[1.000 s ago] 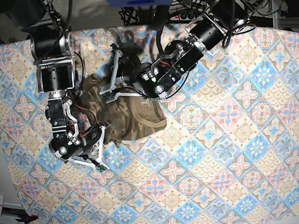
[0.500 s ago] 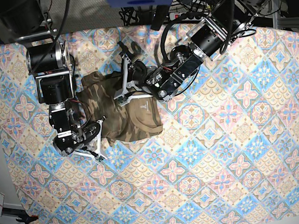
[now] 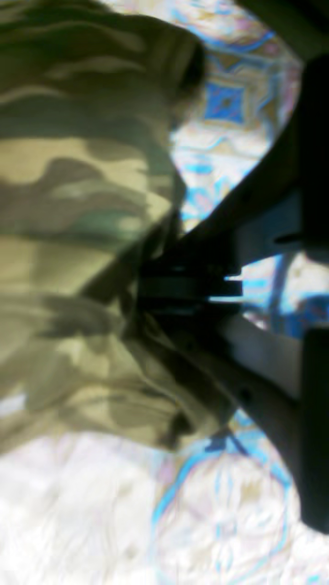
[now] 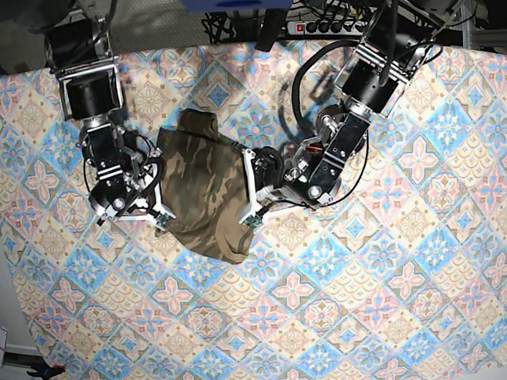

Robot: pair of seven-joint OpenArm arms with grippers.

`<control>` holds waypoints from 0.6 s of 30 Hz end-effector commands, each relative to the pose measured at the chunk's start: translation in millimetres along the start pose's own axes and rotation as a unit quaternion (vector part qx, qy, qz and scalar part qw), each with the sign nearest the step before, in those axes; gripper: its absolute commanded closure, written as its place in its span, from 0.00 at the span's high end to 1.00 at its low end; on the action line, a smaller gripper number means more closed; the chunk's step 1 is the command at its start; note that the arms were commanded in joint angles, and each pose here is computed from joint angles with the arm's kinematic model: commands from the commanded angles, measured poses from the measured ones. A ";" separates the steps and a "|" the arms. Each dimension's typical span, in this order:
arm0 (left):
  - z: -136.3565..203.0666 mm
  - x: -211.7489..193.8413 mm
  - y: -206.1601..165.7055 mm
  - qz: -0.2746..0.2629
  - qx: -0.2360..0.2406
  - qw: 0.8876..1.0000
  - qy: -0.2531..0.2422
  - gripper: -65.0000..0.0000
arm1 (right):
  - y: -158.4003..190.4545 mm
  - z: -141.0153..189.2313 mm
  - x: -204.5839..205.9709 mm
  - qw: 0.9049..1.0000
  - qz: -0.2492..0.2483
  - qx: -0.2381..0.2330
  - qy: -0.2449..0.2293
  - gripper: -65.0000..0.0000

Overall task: Fold the T-shirt properly
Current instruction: 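Hold the folded bundle with both grippers and tuck its edges together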

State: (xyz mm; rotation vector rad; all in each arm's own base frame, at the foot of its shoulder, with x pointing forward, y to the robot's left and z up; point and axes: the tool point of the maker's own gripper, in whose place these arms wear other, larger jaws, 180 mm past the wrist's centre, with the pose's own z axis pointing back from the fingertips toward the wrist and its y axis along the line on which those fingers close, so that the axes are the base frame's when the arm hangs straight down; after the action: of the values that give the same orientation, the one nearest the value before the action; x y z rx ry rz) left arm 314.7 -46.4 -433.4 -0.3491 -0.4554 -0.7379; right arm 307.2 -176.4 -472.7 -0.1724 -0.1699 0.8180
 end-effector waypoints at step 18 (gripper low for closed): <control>-39.3 62.4 45.5 0.050 0.028 0.997 -0.048 0.00 | 80.2 23.2 34.3 0.993 0.101 0.031 -0.047 0.06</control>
State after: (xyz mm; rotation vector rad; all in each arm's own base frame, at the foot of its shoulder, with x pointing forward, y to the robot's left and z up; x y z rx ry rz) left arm 383.0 -59.8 -458.2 -0.3476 -0.4950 -0.6062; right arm 256.8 -103.4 -473.8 -0.1026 -0.1691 1.0301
